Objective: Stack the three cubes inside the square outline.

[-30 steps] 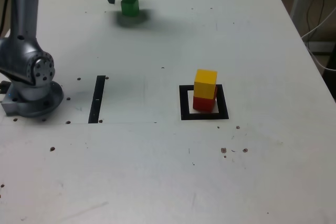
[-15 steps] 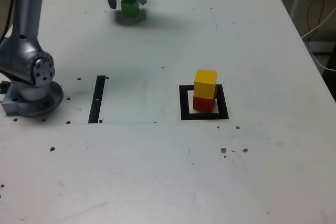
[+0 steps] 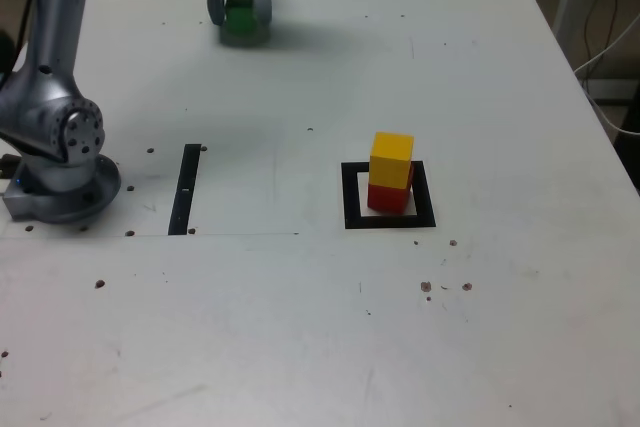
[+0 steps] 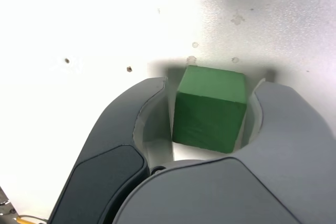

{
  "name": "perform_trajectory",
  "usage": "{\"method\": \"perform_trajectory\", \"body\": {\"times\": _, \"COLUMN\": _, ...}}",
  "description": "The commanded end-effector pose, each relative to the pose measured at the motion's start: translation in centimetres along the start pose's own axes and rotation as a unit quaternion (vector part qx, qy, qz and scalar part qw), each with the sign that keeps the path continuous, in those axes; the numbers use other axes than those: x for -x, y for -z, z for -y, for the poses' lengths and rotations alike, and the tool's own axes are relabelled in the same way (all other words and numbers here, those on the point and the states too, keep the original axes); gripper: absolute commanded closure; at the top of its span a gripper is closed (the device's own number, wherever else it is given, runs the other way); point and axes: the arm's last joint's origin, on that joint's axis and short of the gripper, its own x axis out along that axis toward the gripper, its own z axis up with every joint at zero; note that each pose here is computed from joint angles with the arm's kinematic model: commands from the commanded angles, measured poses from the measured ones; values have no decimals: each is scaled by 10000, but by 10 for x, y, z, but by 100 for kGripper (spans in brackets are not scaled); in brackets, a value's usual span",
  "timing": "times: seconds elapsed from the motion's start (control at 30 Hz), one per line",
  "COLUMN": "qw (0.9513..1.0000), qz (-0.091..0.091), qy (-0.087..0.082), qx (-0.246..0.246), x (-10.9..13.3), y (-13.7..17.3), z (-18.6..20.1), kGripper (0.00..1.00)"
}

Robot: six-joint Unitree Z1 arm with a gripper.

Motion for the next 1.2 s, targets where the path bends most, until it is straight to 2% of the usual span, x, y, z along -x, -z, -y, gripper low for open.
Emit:
{"method": "perform_trajectory", "body": {"times": 0.0, "qw": 10000, "qz": 21, "qy": 46, "qx": -13, "x": -1, "y": -1, "z": 0, "kGripper": 54}}
{"method": "perform_trajectory", "body": {"times": 0.17, "qw": 9998, "qz": 190, "qy": 53, "qx": -42, "x": 3, "y": 0, "z": 2, "kGripper": 71}}
{"method": "perform_trajectory", "body": {"times": 0.23, "qw": 9997, "qz": 243, "qy": 41, "qx": -82, "x": 4, "y": -1, "z": 4, "kGripper": 75}}
{"method": "perform_trajectory", "body": {"times": 0.37, "qw": 9994, "qz": 310, "qy": -30, "qx": -173, "x": 12, "y": -3, "z": 12, "kGripper": 76}}
{"method": "perform_trajectory", "body": {"times": 0.6, "qw": 9979, "qz": 468, "qy": -244, "qx": -371, "x": 48, "y": 0, "z": 44, "kGripper": 76}}
{"method": "perform_trajectory", "body": {"times": 0.83, "qw": 9951, "qz": 547, "qy": -391, "qx": -730, "x": 86, "y": -8, "z": 102, "kGripper": 76}}
{"method": "perform_trajectory", "body": {"times": 1.03, "qw": 9891, "qz": 754, "qy": -606, "qx": -1110, "x": 121, "y": -12, "z": 172, "kGripper": 76}}
{"method": "perform_trajectory", "body": {"times": 1.17, "qw": 9859, "qz": 818, "qy": -659, "qx": -1301, "x": 131, "y": -18, "z": 213, "kGripper": 76}}
